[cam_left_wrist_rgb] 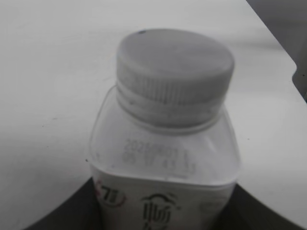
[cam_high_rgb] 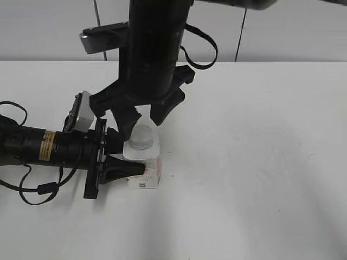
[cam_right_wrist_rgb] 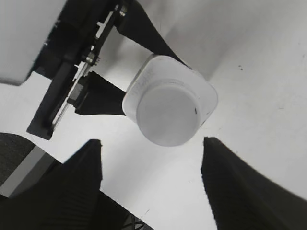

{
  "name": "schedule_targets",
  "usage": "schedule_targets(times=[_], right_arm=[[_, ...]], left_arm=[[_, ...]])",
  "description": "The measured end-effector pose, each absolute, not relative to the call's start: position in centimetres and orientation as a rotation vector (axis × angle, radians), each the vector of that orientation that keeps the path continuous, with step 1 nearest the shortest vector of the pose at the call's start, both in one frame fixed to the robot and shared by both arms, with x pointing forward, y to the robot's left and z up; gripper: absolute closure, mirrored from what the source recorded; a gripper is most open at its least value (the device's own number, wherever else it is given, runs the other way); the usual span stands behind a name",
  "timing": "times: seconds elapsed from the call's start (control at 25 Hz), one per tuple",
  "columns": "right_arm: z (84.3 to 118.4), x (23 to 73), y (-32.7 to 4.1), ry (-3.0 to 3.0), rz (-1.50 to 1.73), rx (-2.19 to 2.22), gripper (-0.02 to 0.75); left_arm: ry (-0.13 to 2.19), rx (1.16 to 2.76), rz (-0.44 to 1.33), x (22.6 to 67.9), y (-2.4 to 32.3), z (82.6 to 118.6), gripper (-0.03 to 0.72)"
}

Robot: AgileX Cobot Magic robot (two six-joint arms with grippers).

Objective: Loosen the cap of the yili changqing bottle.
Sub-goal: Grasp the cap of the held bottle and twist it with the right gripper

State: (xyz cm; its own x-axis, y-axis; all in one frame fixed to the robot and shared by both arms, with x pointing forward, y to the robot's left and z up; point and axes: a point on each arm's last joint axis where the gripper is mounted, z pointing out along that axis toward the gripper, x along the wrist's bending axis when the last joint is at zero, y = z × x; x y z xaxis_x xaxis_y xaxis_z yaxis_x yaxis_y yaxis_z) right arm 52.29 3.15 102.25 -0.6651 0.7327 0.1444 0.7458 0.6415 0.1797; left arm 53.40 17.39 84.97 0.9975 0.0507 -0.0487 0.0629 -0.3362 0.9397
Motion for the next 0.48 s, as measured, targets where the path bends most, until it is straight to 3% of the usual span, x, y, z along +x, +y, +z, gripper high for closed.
schedule_targets(times=[0.16,0.48], right_arm=[[102.02,52.5,3.03,-2.821,-0.329,-1.262,0.18],[101.26,52.87,3.1,-2.836,-0.296,-1.281,0.172]], left_arm=[[0.08,1.915,-0.013,53.39,17.39,84.97,0.354],[0.08,1.915,-0.013,53.39,17.39,84.97,0.354]])
